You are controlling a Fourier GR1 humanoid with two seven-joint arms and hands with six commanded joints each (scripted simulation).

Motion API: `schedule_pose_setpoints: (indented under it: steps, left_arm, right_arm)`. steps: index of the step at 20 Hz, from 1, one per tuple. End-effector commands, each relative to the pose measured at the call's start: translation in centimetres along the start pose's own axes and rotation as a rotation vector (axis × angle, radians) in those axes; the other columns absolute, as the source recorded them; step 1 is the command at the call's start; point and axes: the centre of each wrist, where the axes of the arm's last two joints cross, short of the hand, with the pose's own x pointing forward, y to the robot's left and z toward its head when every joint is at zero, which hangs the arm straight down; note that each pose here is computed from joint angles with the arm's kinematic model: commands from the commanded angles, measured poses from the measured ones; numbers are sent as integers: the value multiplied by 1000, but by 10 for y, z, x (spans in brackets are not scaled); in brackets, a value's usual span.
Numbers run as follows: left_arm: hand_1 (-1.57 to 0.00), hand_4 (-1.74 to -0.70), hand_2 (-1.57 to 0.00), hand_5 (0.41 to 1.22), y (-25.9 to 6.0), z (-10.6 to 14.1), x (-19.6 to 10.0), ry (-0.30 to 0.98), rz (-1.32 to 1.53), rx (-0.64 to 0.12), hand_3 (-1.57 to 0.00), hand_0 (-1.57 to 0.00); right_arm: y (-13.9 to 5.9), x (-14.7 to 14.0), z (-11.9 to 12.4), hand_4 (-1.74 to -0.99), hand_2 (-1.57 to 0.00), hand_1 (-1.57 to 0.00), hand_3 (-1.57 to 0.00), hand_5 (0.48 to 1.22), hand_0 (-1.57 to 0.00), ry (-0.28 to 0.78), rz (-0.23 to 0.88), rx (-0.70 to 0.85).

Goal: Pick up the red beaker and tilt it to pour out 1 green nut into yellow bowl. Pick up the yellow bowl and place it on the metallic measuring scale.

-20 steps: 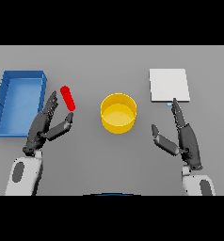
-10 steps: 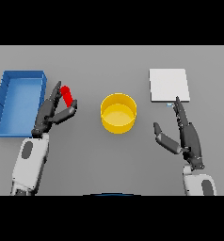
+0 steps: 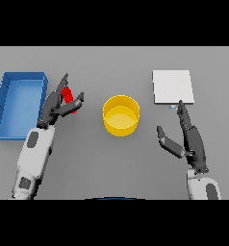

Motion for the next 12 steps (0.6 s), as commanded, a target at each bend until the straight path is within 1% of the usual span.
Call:
schedule_pose_setpoints:
  steps: [1, 2, 4, 5, 6, 7, 8, 9, 10, 12]
  left_arm:
    - [1, -1322, 1, 710, 0, -3, 0, 6, -4, -2, 1, 1]
    - [1, -1332, 1, 715, -1, -5, 0, -2, -5, -10, 1, 1]
    - [1, -1363, 1, 735, -3, -8, -2, -24, 5, -10, 1, 1]
    - [1, -1389, -30, 752, -6, -12, 0, -32, 17, 3, -3, 1]
    - [-84, -1416, -122, 770, -7, -13, -1, -39, 34, 7, -75, -81]
    - [-276, -1444, -307, 795, -12, -14, -2, -18, 55, 21, -220, -253]
    - [-483, -1443, -501, 881, -13, -16, 0, -17, 65, 33, -490, -458]
    - [-701, -1441, -715, 949, -15, -15, -2, -17, 52, 57, -706, -681]
    - [-875, -1439, -886, 1003, -21, -17, -1, -12, 18, 71, -879, -859]
    - [-1125, -1443, -1133, 1082, -21, -17, -1, -34, -3, 74, -1128, -1115]
  right_arm:
    - [-2, -1, 0, -1315, 1, 1, 1, 682, 1, 3, 12, -6]
    - [1, -1, 3, -1311, 1, 1, 1, 682, 1, -13, 15, -2]
    - [-1, 4, 0, -1298, 1, 1, 1, 682, 1, -20, 7, -3]
    - [-2, 3, 1, -1295, 1, 1, 1, 683, 1, -11, 19, -5]
    - [-2, 3, -1, -1291, 1, 1, 1, 684, 1, -4, 23, -4]
    - [-3, 4, -2, -1289, 1, 1, 1, 684, 1, -5, 22, -7]
    - [-4, 4, -1, -1286, 1, 1, 1, 685, 1, -11, 29, -9]
    - [-3, 3, 0, -1285, 1, 1, 1, 683, 1, -14, 22, -9]
    - [-3, 3, -2, -1283, 1, 1, 1, 683, 1, -9, 22, -3]
    - [-2, 5, -4, -1290, 1, 1, 1, 684, 1, -7, 18, -5]
